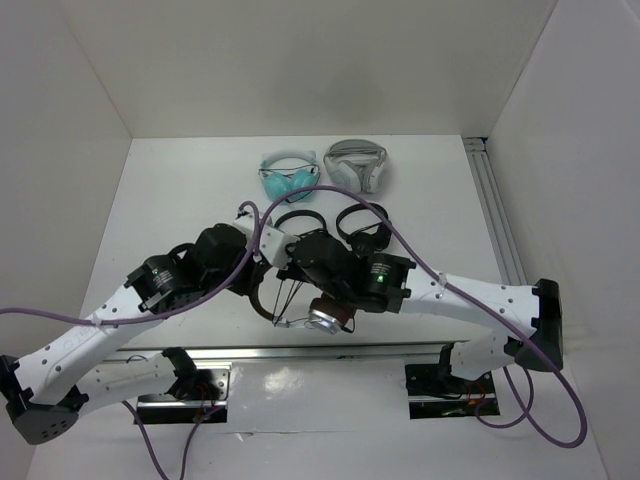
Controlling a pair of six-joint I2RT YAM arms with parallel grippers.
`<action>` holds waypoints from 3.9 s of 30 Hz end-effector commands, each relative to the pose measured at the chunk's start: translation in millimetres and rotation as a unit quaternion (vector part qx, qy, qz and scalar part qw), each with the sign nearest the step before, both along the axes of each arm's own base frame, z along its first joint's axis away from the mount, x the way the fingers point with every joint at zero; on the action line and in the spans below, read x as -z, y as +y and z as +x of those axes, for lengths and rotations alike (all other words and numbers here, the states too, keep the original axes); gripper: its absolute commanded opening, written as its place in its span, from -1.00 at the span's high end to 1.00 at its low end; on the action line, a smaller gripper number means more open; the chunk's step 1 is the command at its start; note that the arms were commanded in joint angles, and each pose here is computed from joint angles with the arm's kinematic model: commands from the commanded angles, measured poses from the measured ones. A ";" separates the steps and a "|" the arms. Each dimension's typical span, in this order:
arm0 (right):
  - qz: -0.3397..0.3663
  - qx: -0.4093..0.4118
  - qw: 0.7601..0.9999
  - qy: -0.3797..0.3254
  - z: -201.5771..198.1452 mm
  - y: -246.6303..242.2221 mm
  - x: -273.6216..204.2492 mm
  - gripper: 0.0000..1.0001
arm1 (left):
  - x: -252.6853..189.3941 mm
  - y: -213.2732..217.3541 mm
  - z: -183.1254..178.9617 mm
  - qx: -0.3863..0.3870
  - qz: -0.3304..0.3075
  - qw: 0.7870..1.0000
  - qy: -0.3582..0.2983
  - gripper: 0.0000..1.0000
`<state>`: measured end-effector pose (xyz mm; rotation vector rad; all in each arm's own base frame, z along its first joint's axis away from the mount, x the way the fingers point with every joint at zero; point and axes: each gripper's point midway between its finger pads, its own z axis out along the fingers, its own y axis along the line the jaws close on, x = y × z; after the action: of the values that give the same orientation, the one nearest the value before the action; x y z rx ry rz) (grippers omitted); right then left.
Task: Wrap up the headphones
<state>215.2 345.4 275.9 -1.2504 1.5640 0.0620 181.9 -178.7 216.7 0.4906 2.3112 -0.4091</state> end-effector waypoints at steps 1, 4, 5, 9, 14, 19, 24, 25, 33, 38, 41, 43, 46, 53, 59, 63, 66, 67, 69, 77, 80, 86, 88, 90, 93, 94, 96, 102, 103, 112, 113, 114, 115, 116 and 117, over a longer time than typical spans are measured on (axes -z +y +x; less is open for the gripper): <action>0.050 0.048 0.997 -0.043 22.8 -29.0 -56.0 0.77 | 5.9 -5.3 -27.6 0.069 0.006 0.997 0.027 1.00; 0.061 0.054 0.996 -0.047 23.8 -38.8 -63.6 0.68 | 7.9 -6.2 -27.3 0.070 0.012 0.997 0.028 1.00; 0.062 0.062 0.995 -0.048 26.9 -46.0 -63.7 0.65 | 7.9 -6.2 -27.3 0.070 0.012 0.997 0.028 1.00; 0.065 0.082 0.994 -0.046 41.1 -62.9 -57.7 0.65 | 10.0 -6.9 -26.8 0.070 0.015 0.997 0.031 1.00; 0.065 0.086 0.994 -0.026 48.9 -72.2 -40.0 0.62 | 9.9 -6.1 -25.7 0.064 0.015 0.997 0.031 1.00; 0.072 0.097 0.993 -0.012 54.2 -71.9 -25.6 0.62 | 7.6 -3.2 -23.4 0.052 0.018 0.998 0.027 1.00; 0.076 0.124 0.989 -0.008 67.2 -80.6 -14.8 0.53 | 1.4 5.5 -19.5 0.027 0.024 0.999 0.016 1.00; 0.072 0.127 0.989 -0.004 69.5 -83.5 -9.7 0.51 | 3.6 13.5 -16.9 0.005 0.038 0.999 0.014 1.00; 0.071 0.136 0.988 0.015 77.6 -83.0 5.0 0.42 | -15.3 20.1 -8.1 -0.029 0.036 0.999 -0.007 1.00; 0.072 0.149 0.986 0.020 83.4 -82.4 13.7 0.29 | -15.7 9.1 -15.6 0.002 0.017 1.000 0.007 1.00; 0.064 0.155 0.985 0.024 88.3 -84.0 20.5 0.24 | -14.2 2.2 -18.6 0.019 0.007 1.000 0.013 1.00; 0.068 0.162 0.984 0.026 90.3 -86.7 18.4 0.15 | -15.9 -0.8 -18.2 0.022 0.000 1.000 0.012 1.00; 0.068 0.168 0.983 0.026 93.6 -90.7 18.3 0.04 | -16.0 0.3 -16.8 0.014 -0.003 1.000 0.014 1.00; 0.096 0.199 0.975 0.024 101.9 -113.2 11.6 -0.30 | -33.2 17.8 1.1 -0.051 -0.028 0.998 0.005 1.00; 0.113 0.206 0.972 0.023 105.0 -113.7 5.8 -0.33 | -32.3 30.8 11.0 -0.067 -0.005 0.998 0.012 1.00; 0.143 0.175 0.973 0.044 102.3 -99.8 1.2 -0.35 | 2.9 37.4 10.5 -0.070 0.065 0.994 0.060 1.00; 0.171 0.148 0.972 0.065 98.1 -87.9 -6.8 -0.38 | 20.8 42.8 11.5 -0.095 0.118 0.986 0.071 1.00; 0.170 0.151 0.971 0.071 99.3 -86.1 -2.1 -0.38 | 20.7 48.0 16.6 -0.114 0.135 0.982 0.067 1.00; 0.171 0.150 0.971 0.078 99.2 -83.3 1.7 -0.38 | 29.9 41.0 20.1 -0.117 0.165 0.976 0.083 1.00; 0.178 0.128 0.970 0.101 97.6 -72.3 13.0 -0.38 | 39.8 24.1 7.7 -0.105 0.257 0.957 0.083 1.00; 0.178 0.128 0.970 0.101 97.6 -72.3 13.0 -0.38 | 36.3 22.9 5.5 -0.105 0.247 0.960 0.079 1.00; 0.190 0.113 0.970 0.105 93.8 -67.3 10.1 -0.40 | 20.2 26.4 0.6 -0.102 0.238 0.964 0.064 1.00; 0.186 0.116 0.969 0.113 93.7 -66.9 15.8 -0.40 | 18.1 16.1 -2.4 -0.090 0.219 0.969 0.070 1.00; 0.190 0.118 0.968 0.116 93.4 -66.5 15.8 -0.40 | 15.3 0.2 -6.8 -0.063 0.174 0.980 0.077 1.00; 0.208 0.137 0.962 0.110 94.0 -73.2 6.6 -0.40 | 12.6 -18.4 -10.3 -0.020 0.101 0.991 0.080 1.00; 0.226 0.142 0.958 0.102 93.2 -76.1 -4.7 -0.40 | 18.9 -16.5 -10.6 -0.018 0.100 0.991 0.086 1.00; 0.253 0.170 0.948 0.088 97.4 -87.8 -22.4 -0.40 | 21.8 -14.3 -5.4 -0.028 0.093 0.992 0.082 1.00; 0.332 0.252 0.906 0.073 97.5 -118.0 -76.2 -0.46 | 18.6 -28.9 2.1 -0.059 0.013 0.996 0.059 1.00; 0.344 0.254 0.901 0.068 93.1 -124.0 -86.5 -0.46 | 17.1 -30.1 1.8 -0.068 -0.001 0.996 0.060 1.00; 0.369 0.251 0.892 0.068 71.5 -143.7 -103.4 -0.48 | 55.8 -47.8 14.5 -0.118 -0.027 0.990 0.073 1.00; 0.369 0.251 0.892 0.068 71.4 -143.7 -103.4 -0.48 | 65.6 -47.3 16.5 -0.130 -0.018 0.988 0.078 1.00; 0.370 0.251 0.892 0.067 69.7 -145.4 -102.7 -0.48 | 71.8 -46.7 15.3 -0.134 -0.009 0.988 0.080 1.00; 0.369 0.251 0.892 0.068 67.4 -147.7 -103.2 -0.48 | 71.7 -47.5 20.8 -0.152 -0.015 0.986 0.074 1.00; 0.365 0.252 0.893 0.070 67.6 -147.5 -98.3 -0.48 | 71.0 -45.8 23.5 -0.166 -0.018 0.983 0.070 1.00; 0.365 0.252 0.893 0.070 66.2 -148.9 -97.0 -0.48 | 78.1 -42.5 24.9 -0.178 -0.009 0.981 0.070 1.00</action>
<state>285.7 206.2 374.2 -0.2698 1.7022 0.3853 187.3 -205.4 127.0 0.2031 2.5552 -0.2238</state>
